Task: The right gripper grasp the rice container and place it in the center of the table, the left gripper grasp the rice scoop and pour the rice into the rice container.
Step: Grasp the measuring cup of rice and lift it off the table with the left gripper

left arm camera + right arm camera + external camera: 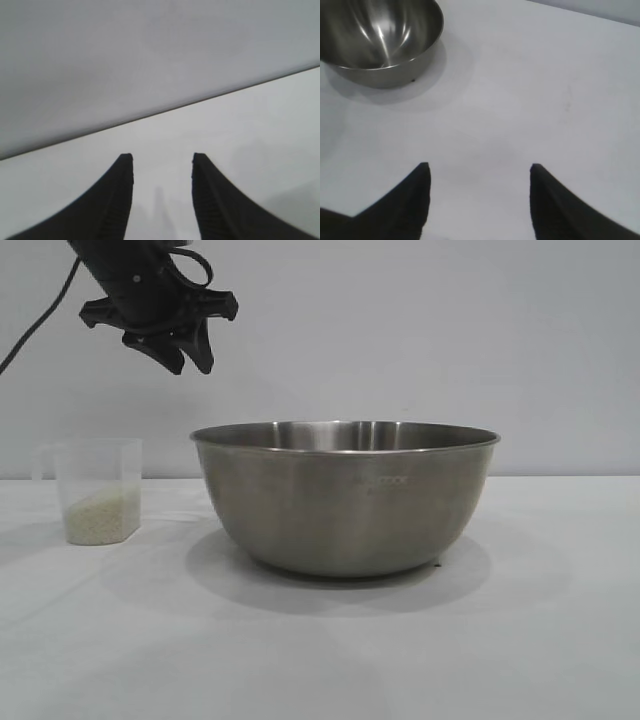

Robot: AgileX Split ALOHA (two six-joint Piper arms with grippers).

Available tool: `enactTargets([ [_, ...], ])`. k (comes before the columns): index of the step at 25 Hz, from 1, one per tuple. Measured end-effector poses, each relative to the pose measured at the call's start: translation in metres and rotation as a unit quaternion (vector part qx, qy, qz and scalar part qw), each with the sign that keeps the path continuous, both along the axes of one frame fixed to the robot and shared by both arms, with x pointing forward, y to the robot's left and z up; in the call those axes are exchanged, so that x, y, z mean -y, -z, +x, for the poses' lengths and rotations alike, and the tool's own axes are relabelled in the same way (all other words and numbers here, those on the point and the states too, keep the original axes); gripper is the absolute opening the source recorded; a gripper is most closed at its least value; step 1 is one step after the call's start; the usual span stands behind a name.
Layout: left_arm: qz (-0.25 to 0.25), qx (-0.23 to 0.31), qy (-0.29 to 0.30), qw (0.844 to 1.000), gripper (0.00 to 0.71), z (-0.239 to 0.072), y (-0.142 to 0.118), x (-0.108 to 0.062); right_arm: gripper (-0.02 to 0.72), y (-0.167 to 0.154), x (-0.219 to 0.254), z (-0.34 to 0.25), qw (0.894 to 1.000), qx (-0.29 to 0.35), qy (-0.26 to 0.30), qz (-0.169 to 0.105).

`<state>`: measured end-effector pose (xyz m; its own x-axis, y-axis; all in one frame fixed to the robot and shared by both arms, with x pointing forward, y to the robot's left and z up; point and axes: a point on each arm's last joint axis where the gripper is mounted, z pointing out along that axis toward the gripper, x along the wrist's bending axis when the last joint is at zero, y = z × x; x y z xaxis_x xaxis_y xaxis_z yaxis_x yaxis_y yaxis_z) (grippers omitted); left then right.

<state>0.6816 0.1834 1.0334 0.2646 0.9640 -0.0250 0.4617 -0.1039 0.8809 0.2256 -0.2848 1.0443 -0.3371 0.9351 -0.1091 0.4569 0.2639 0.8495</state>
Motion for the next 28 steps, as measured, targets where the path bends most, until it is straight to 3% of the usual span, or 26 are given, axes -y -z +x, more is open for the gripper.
enactTargets([
  [7,-0.005,0.096,-0.029,0.995,0.248,-0.078,0.001,-0.027,0.367,0.001,0.0,0.0,1.0,-0.002,0.0,0.0],
  [14,0.008,0.135,-0.052,0.989,0.248,-0.153,0.046,-0.052,0.367,0.001,0.0,0.0,1.0,-0.002,0.0,0.0],
  [15,0.012,0.135,-0.054,0.989,0.248,-0.162,0.055,-0.055,0.322,0.001,0.0,0.0,1.0,-0.002,0.0,0.0],
  [17,0.016,0.155,-0.061,0.986,0.248,-0.177,0.067,-0.061,0.316,0.001,0.0,0.0,1.0,-0.002,0.0,0.0],
  [19,0.024,0.174,-0.064,0.982,0.248,-0.189,0.075,-0.065,0.316,0.001,0.0,0.0,1.0,-0.002,0.0,0.0],
  [23,0.042,0.153,-0.063,0.985,0.248,-0.205,0.099,-0.07,0.316,0.001,0.0,0.0,1.0,-0.002,0.0,0.0],
  [28,0.046,0.137,-0.067,0.987,0.248,-0.203,0.12,-0.07,0.316,0.001,0.0,0.0,1.0,-0.002,0.0,0.0],
])
